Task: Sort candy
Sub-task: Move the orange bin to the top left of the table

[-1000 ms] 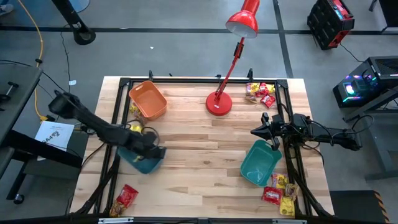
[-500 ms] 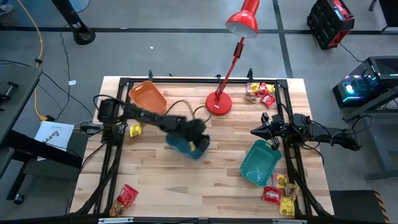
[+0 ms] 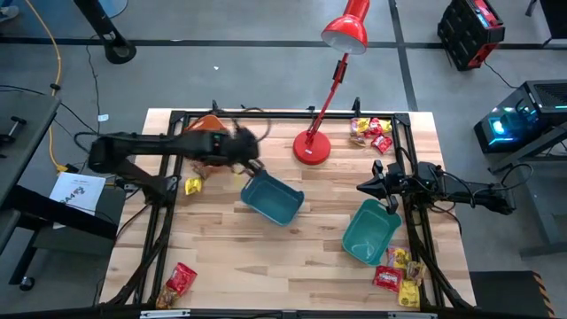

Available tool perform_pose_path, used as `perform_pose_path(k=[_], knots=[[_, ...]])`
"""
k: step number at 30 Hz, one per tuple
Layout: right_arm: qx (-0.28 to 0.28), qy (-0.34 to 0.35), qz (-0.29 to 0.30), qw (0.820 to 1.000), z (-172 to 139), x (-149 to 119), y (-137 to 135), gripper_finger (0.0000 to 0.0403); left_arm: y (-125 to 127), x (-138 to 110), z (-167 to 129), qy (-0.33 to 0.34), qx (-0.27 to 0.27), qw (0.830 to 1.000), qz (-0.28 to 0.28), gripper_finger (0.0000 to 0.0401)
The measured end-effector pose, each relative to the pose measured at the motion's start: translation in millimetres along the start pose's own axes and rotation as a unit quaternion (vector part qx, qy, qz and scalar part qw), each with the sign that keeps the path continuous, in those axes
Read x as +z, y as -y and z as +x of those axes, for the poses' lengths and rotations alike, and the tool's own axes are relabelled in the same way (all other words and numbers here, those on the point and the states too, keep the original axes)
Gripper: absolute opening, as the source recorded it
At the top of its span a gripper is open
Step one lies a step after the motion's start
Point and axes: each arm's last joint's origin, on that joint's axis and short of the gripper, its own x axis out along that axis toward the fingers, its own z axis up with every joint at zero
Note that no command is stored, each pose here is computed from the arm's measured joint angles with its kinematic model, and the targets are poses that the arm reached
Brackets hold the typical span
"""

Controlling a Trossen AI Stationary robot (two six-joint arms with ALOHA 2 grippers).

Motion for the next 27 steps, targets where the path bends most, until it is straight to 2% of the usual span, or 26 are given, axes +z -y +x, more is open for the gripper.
perform_pose_path(k=[5,10,14,17,22,27], knots=[[0.000,0.000,0.000,1.000,0.0,-0.1,0.0,0.0000,-34.9,-39.3,23.9,-0.053,0.048,0.995,-0.062,0.0000],[0.000,0.000,0.000,1.000,0.0,0.0,0.0,0.0000,-49.3,-62.8,62.2,-0.047,0.075,0.989,-0.118,0.0000],[-0.001,0.000,0.000,1.000,0.0,-0.1,0.1,0.0000,-57.0,-73.9,90.0,-0.054,0.069,0.979,-0.181,0.0000],[-0.001,0.000,0.000,1.000,0.0,0.0,0.1,0.0000,-55.6,-70.7,100.4,-0.049,0.017,0.974,-0.223,0.0000],[-0.001,0.000,0.000,1.000,0.0,0.0,0.1,0.0000,-28.5,-56.6,97.2,-0.020,-0.125,0.963,-0.236,0.0000],[-0.001,0.000,0.000,1.000,0.0,-0.1,0.1,0.0000,-0.2,-55.7,80.3,-0.017,-0.181,0.956,-0.230,0.0000]])
